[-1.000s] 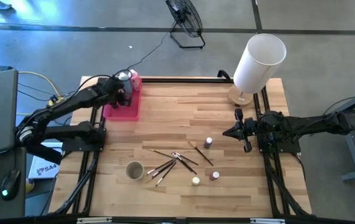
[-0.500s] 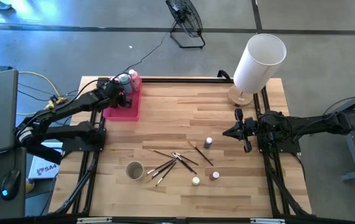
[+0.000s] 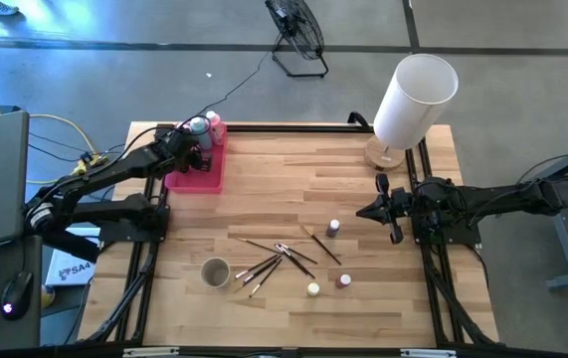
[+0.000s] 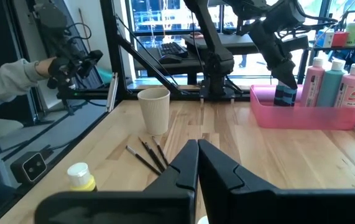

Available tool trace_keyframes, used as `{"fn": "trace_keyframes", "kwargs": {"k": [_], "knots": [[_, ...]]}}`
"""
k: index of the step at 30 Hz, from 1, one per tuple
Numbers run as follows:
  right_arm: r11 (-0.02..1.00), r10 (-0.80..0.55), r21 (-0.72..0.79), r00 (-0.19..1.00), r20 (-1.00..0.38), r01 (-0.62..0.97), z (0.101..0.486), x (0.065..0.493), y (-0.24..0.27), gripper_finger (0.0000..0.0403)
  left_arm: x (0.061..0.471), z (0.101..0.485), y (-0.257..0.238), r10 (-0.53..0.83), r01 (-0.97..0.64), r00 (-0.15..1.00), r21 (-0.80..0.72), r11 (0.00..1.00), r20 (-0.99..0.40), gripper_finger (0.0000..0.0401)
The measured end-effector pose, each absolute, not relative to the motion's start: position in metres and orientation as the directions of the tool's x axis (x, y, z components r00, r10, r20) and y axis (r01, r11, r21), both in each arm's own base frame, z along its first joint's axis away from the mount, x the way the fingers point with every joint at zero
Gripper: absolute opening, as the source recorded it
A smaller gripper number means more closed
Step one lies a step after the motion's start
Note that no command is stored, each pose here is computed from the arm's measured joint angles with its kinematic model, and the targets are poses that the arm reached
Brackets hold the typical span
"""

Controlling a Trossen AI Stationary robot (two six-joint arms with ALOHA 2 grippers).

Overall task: Pick & Place Paint Supplies
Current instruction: Put the small light blue paint bottle into the pink bin

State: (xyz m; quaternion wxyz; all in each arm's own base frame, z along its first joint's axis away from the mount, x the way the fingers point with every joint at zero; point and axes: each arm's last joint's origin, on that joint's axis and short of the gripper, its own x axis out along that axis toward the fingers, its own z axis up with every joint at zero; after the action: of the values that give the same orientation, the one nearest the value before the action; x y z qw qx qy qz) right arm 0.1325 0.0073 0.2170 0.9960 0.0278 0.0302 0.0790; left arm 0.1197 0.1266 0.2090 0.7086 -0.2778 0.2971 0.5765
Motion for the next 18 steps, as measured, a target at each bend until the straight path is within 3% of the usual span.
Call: {"fn": "trace_keyframes", "kwargs": {"k": [18], "knots": [[0.986, 0.159, 0.060, 0.986, -0.056, -0.156, 0.2170, 0.1325, 0.0074, 0.0003, 0.1183, 0.2019, 0.1254, 0.644, -0.986, 0.149, -0.064, 0.154, -0.751, 0.0133]]}}
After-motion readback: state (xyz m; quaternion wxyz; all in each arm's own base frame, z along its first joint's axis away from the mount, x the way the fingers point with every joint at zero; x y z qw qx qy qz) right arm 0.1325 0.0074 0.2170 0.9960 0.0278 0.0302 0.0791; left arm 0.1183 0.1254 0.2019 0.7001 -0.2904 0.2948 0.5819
